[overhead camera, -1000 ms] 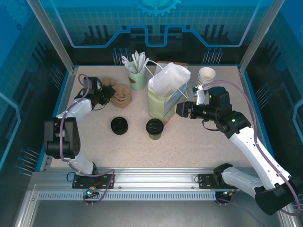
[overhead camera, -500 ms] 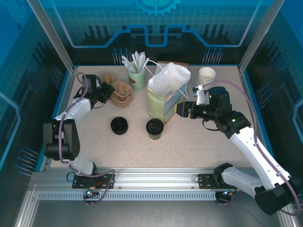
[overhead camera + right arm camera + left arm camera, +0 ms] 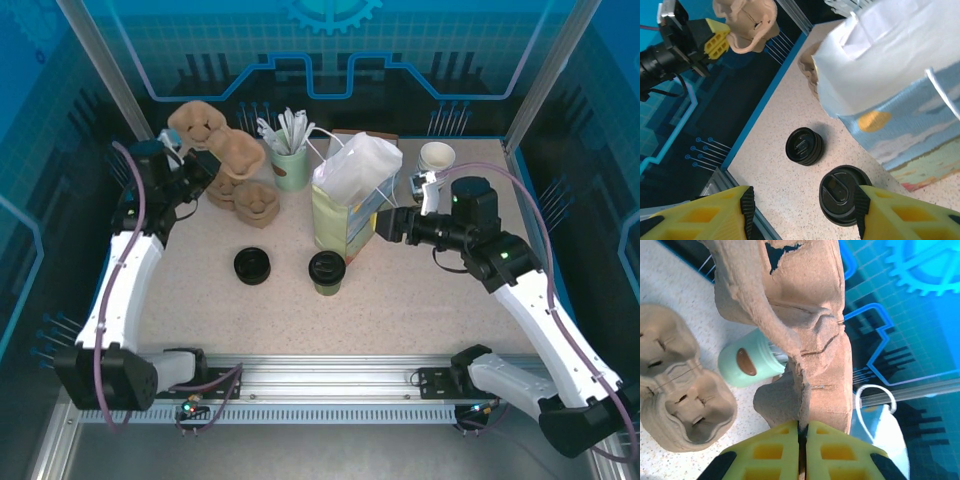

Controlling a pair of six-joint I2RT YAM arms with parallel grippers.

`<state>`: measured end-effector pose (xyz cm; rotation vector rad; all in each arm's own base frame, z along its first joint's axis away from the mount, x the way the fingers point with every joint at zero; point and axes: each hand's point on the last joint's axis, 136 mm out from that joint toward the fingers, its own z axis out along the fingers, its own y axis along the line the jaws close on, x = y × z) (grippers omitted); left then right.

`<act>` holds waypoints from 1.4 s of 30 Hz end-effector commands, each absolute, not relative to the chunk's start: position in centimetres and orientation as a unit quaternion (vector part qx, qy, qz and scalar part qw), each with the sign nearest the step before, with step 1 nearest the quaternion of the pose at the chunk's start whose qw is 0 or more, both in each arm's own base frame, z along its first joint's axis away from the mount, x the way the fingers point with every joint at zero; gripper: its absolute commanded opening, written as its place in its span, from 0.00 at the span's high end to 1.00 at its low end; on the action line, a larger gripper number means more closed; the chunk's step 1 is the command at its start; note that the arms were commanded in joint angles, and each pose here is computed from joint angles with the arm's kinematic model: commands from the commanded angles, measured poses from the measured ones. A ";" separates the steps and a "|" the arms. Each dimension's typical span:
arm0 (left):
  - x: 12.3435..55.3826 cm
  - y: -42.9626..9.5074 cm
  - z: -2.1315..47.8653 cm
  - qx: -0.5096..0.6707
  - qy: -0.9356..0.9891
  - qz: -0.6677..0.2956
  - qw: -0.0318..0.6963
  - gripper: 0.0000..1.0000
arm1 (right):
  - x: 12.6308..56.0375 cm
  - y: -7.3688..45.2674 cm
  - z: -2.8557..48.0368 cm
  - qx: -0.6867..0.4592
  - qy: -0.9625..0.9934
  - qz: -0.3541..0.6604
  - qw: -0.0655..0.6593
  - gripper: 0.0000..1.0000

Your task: Pack the takeout coffee

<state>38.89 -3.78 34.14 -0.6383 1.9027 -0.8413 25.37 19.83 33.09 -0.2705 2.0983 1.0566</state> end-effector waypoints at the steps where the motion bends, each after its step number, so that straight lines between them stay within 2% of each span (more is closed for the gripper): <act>1: 36.3 -5.5 37.3 -0.197 0.782 -0.338 0.485 0.90 | 25.0 19.8 36.6 -0.140 0.788 0.429 0.419 0.43; 10: 30.8 -15.0 43.8 0.029 0.766 -0.432 0.476 0.88 | 24.9 21.1 41.5 -0.195 0.737 0.457 0.459 0.42; 16: 27.2 -20.0 45.3 0.161 0.728 -0.498 0.443 0.89 | 24.6 22.2 43.4 -0.232 0.714 0.477 0.457 0.43; 20: 26.1 -21.4 45.4 0.193 0.707 -0.532 0.424 0.90 | 23.6 22.7 44.5 -0.261 0.695 0.491 0.457 0.43; 29: 25.2 -23.8 45.0 0.230 0.699 -0.545 0.401 0.88 | 21.8 23.6 45.3 -0.302 0.674 0.499 0.453 0.48; 37: 25.4 -24.6 44.7 0.239 0.702 -0.547 0.389 0.88 | 21.2 24.1 45.5 -0.316 0.668 0.507 0.445 0.60; 42: 25.3 -25.0 44.7 0.244 0.700 -0.547 0.388 0.88 | 21.1 24.3 45.2 -0.319 0.670 0.505 0.440 0.63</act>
